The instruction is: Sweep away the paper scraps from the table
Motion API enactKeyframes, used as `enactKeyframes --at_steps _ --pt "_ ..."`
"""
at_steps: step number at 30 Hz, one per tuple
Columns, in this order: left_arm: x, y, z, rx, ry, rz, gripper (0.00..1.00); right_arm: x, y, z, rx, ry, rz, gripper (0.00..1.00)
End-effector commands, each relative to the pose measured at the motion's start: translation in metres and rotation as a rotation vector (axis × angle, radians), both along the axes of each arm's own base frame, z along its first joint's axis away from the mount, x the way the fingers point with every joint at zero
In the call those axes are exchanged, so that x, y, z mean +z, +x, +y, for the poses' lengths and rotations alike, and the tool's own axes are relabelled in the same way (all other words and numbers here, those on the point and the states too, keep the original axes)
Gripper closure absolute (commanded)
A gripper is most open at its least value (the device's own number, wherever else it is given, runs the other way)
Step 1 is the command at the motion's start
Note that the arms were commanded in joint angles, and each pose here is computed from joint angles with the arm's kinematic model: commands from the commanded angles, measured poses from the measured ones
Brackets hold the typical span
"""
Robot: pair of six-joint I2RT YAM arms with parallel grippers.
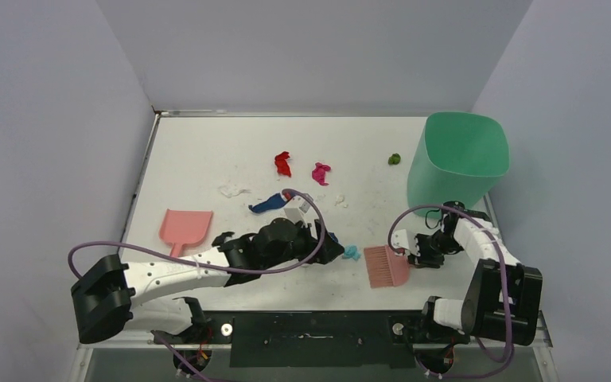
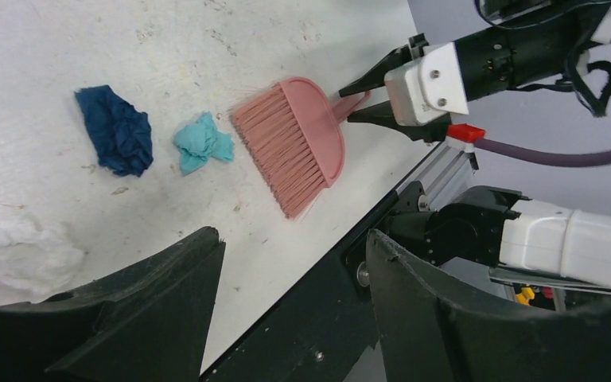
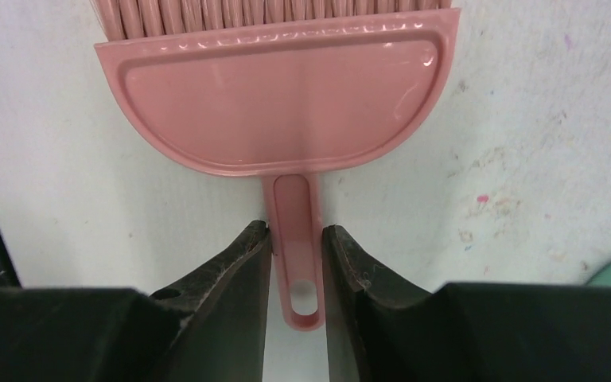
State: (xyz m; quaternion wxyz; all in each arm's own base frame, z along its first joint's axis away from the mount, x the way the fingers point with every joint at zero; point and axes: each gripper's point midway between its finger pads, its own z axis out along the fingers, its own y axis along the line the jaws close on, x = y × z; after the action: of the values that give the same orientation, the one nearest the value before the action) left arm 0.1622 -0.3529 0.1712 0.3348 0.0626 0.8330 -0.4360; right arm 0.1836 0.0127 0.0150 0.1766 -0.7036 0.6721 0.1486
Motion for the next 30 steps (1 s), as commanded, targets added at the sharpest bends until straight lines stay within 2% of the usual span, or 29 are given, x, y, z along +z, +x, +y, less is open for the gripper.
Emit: enactKeyframes --at_steps 1,16,30 --pt "0.007 0.003 -0.026 0.042 -0.139 0.03 0.36 0.023 -0.012 0.002 0.028 0.049 -0.052 0.94" --pt "-0.046 0.004 -0.095 -0.004 -0.247 0.151 0.36 0.071 -0.018 0.025 0.01 0.221 -0.05 0.95" --pt "-0.045 -0.001 -0.118 -0.068 -0.34 0.179 0.37 0.083 -0.019 0.035 -0.008 0.276 -0.058 0.95"
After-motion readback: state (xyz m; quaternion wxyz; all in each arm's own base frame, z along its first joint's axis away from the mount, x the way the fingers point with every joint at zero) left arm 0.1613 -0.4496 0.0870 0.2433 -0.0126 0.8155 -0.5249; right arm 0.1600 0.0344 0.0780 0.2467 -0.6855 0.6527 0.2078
